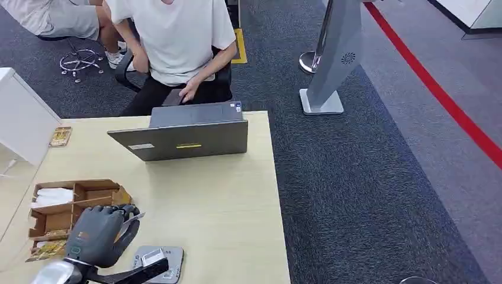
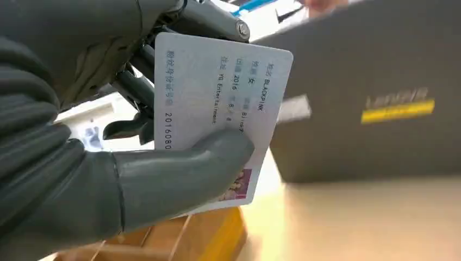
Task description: Pass the card to the sensor for recognition and then transmit it.
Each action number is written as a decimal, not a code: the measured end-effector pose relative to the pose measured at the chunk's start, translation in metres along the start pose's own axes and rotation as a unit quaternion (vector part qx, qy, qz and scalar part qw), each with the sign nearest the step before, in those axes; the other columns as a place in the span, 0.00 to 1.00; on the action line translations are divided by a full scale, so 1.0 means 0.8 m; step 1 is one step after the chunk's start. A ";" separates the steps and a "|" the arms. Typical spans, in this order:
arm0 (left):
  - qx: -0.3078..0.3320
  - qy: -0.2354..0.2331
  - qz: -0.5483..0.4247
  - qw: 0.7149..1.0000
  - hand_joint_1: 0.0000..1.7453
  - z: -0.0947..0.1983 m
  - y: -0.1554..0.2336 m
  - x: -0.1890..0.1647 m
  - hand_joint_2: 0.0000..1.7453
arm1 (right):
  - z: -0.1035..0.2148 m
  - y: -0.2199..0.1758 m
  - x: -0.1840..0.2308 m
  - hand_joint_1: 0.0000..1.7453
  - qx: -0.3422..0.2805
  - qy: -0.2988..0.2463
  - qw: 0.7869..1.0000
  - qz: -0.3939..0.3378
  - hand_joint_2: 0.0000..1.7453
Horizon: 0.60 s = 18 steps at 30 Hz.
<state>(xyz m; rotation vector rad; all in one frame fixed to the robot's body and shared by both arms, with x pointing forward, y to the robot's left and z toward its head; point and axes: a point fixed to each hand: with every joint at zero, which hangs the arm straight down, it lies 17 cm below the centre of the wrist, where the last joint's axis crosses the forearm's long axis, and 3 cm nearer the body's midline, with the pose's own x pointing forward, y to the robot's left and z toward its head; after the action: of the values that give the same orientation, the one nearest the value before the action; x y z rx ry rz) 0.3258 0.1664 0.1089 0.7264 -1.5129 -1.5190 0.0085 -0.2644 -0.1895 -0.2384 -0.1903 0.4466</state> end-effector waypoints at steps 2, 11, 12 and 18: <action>-0.014 0.009 -0.002 1.000 1.00 0.007 -0.014 -0.005 1.00 | -0.001 -0.002 0.002 0.00 -0.001 -0.003 1.000 0.004 1.00; -0.069 0.015 0.016 0.997 1.00 0.024 -0.058 -0.014 1.00 | -0.004 -0.008 0.002 0.00 0.000 -0.008 1.000 0.016 1.00; -0.074 0.013 0.020 0.997 1.00 0.025 -0.062 -0.012 1.00 | -0.005 -0.010 0.002 0.00 -0.002 -0.009 1.000 0.018 1.00; -0.103 -0.005 0.041 0.994 1.00 0.031 -0.084 0.001 1.00 | -0.007 -0.015 0.002 0.00 -0.005 -0.010 1.000 0.021 1.00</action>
<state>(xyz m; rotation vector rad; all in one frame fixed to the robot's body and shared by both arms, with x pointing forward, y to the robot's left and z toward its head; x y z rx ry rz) 0.2931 0.1716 0.0454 0.5305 -1.3521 -1.5908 0.0161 -0.2748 -0.1915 -0.2480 -0.2077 0.4897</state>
